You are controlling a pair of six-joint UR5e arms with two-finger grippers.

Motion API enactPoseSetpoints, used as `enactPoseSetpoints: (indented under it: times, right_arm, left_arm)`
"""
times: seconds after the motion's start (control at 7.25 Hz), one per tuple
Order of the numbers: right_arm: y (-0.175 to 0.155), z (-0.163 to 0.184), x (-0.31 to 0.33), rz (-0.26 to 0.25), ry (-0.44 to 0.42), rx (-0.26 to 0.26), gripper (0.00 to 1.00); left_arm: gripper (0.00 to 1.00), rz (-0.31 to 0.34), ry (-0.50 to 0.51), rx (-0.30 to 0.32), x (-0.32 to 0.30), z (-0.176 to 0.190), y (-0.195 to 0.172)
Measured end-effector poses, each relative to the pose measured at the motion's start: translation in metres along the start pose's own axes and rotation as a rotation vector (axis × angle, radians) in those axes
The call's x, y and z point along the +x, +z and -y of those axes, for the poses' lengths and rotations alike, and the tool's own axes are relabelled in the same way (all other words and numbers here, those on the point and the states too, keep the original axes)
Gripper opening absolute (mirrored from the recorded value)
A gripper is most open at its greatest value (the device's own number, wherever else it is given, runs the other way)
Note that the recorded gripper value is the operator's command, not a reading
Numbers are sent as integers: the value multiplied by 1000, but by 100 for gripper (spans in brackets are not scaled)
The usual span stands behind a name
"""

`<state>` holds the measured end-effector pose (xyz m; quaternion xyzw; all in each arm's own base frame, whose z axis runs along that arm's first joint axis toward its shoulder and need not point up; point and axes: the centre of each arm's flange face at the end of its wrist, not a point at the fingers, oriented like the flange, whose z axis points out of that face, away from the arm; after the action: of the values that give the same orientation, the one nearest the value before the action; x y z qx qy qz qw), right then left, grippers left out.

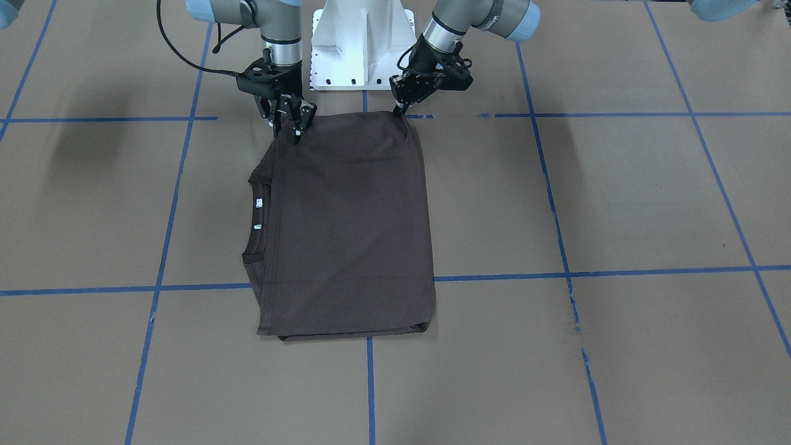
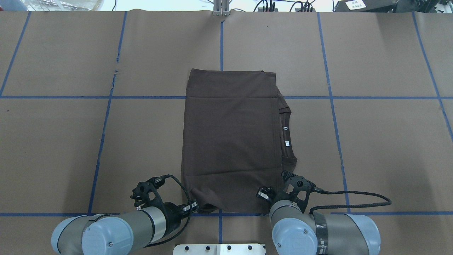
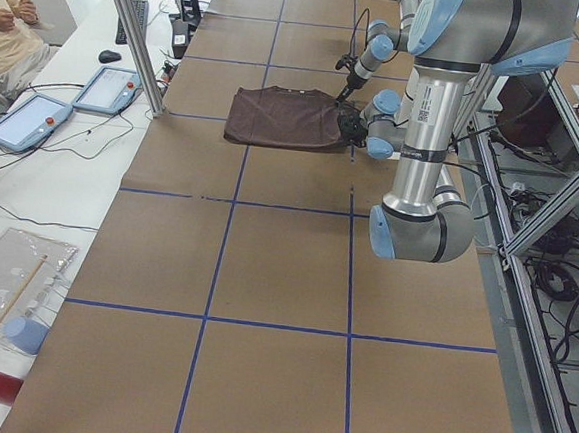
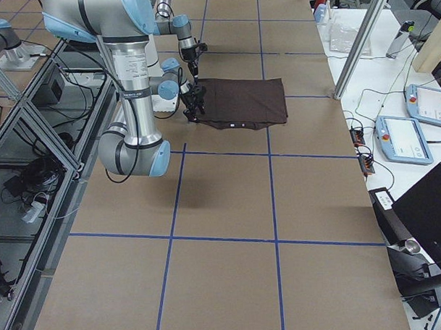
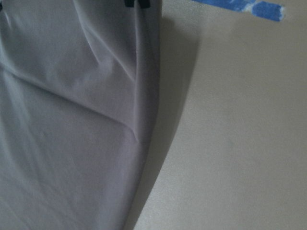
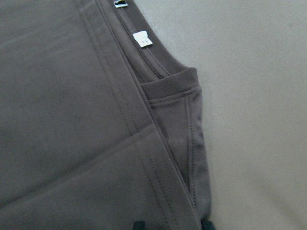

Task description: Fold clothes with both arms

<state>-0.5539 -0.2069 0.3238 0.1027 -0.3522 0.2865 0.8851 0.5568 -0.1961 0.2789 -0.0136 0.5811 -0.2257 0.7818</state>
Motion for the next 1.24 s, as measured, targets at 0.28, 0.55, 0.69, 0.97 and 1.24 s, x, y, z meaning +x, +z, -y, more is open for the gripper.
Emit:
enactPoseSetpoints:
  times: [0.28,0.55,0.69,0.97,1.24]
  right_arm:
    - [-1,0,-1,4,9,1,0]
    - [-7,3,-4,16,12,-2,0]
    - [-13,6,-7,27,15,-5,0]
    - [-36,16,-11,64,29,-22,0]
    - [-100,40,-10,113,48,-55,0]
  left_arm:
    - [0,-2,0,-1,1,0,-1]
    - [0,-8,0,-4,3,0,-5]
    - [0,-9,1,-7,10,0,-15]
    - [0,9,5,-28,36,-5,-61]
    - [0,30,8,-53,64,-5,-140]
